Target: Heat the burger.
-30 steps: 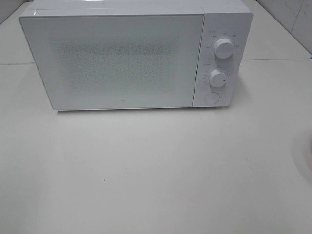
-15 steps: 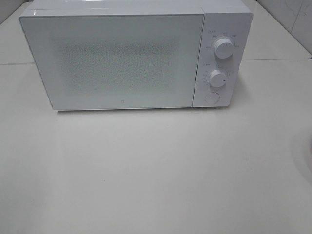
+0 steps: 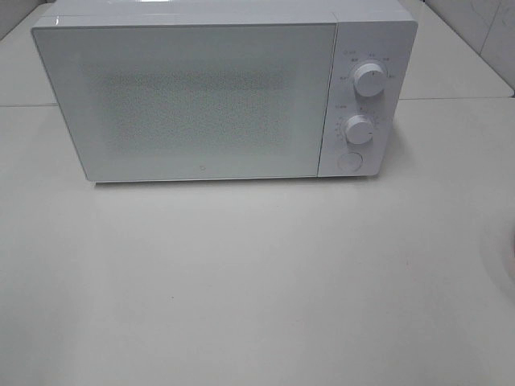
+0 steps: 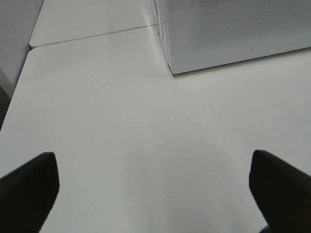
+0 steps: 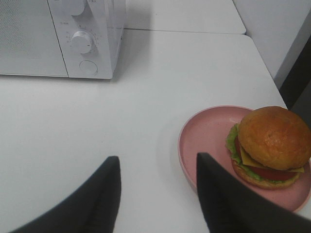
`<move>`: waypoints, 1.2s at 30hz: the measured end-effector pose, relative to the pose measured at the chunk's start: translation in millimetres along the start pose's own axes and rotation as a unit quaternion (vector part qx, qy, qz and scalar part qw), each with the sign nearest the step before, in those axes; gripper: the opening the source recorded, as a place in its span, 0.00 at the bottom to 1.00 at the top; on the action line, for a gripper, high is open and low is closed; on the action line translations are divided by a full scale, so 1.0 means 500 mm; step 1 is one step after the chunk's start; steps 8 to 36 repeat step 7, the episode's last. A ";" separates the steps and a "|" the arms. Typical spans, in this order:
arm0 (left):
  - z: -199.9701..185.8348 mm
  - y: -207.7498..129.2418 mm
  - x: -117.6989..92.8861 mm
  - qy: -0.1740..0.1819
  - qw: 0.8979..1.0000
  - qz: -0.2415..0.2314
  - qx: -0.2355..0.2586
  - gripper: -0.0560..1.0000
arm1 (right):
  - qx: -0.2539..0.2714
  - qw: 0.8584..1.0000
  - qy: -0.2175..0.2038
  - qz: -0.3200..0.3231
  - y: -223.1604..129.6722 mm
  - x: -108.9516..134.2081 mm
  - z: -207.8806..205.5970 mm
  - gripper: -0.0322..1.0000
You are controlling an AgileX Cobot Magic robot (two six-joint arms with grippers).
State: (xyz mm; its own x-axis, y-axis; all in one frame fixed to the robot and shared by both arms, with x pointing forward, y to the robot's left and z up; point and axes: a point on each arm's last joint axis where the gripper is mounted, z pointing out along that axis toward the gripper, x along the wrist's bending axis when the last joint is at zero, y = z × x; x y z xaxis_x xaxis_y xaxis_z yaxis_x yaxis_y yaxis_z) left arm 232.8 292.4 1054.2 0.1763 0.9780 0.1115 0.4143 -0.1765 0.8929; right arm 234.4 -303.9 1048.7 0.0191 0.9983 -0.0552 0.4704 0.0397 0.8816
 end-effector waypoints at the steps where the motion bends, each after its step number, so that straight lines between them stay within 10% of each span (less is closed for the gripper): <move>1: 0.000 0.000 0.000 0.000 1.000 0.000 0.000 0.99 | 0.000 1.000 0.000 0.000 0.000 0.000 0.000 0.52; 36: 0.000 0.000 0.000 0.000 1.000 0.000 0.000 0.99 | 0.000 1.000 0.000 0.000 0.000 0.000 0.000 0.52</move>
